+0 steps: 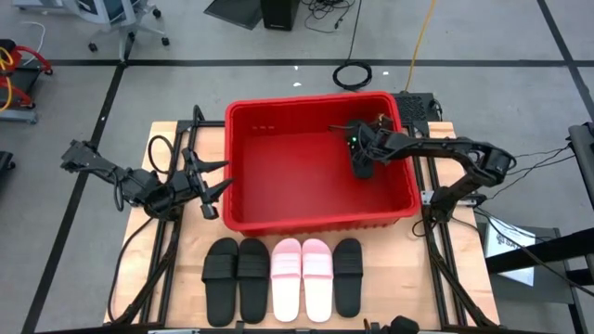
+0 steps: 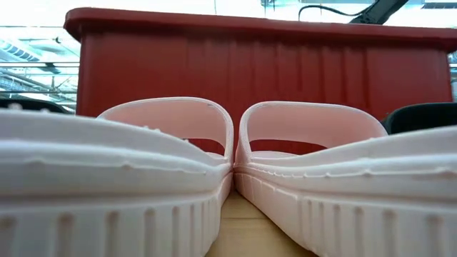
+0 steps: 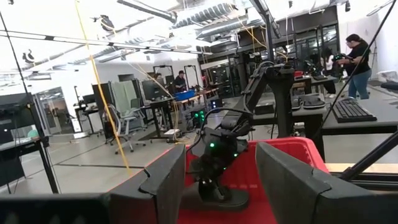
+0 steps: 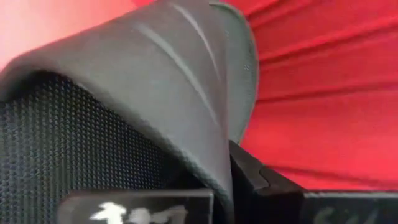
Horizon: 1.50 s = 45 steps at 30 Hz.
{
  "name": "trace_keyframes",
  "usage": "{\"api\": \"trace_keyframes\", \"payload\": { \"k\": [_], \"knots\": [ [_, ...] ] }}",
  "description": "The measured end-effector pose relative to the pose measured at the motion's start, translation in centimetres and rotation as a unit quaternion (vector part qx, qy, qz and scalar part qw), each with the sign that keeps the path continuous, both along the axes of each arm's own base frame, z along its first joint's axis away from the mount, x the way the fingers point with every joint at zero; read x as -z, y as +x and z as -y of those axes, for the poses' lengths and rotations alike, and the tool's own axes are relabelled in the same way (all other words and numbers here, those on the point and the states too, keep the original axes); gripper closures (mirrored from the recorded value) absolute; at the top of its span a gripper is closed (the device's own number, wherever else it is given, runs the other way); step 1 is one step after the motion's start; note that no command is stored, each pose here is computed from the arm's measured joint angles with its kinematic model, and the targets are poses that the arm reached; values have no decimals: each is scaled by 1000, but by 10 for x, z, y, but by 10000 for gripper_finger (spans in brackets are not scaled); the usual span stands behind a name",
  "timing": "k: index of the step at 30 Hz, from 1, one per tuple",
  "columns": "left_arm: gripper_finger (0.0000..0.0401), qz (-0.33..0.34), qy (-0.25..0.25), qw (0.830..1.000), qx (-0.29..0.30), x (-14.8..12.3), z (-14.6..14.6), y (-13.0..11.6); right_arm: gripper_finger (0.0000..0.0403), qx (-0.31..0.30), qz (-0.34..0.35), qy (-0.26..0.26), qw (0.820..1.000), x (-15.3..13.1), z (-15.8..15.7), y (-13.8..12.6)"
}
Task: Pick and place slides into bin
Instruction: Put the black slide into the red bin
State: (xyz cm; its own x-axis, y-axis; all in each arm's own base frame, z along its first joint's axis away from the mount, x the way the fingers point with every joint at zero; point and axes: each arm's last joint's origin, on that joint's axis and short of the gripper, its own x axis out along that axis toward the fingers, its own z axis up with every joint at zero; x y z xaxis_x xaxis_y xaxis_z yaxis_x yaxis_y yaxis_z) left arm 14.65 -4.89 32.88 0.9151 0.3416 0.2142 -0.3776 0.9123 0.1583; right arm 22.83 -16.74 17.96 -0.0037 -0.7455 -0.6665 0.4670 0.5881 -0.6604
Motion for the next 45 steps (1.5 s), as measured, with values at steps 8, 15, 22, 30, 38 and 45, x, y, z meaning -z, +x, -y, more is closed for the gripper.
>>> {"api": "trace_keyframes", "payload": {
  "k": [8, 15, 22, 30, 38, 45],
  "knots": [
    [199, 0, 1, 1000, 0, 0, 0, 0, 399, -18, -22, 42, 999, 5, -3, -4],
    [199, 0, 1, 1000, 1, 0, 0, 0, 399, -24, -43, 36, 998, 4, 9, -11],
    [199, 0, 1, 1000, 1, 0, 0, 0, 399, -28, -59, 42, 997, 4, 18, -18],
    [199, 0, 0, 1000, 1, 0, 0, 0, 399, -28, -63, 66, 995, 20, 12, -27],
    [199, -2, 5, 1000, 0, 0, 0, 0, 399, -8, -78, 72, 994, 32, 6, -36],
    [199, -2, 6, 1000, -1, 0, 0, 0, 399, -6, -75, 72, 995, 32, 6, -36]
  ]
}}
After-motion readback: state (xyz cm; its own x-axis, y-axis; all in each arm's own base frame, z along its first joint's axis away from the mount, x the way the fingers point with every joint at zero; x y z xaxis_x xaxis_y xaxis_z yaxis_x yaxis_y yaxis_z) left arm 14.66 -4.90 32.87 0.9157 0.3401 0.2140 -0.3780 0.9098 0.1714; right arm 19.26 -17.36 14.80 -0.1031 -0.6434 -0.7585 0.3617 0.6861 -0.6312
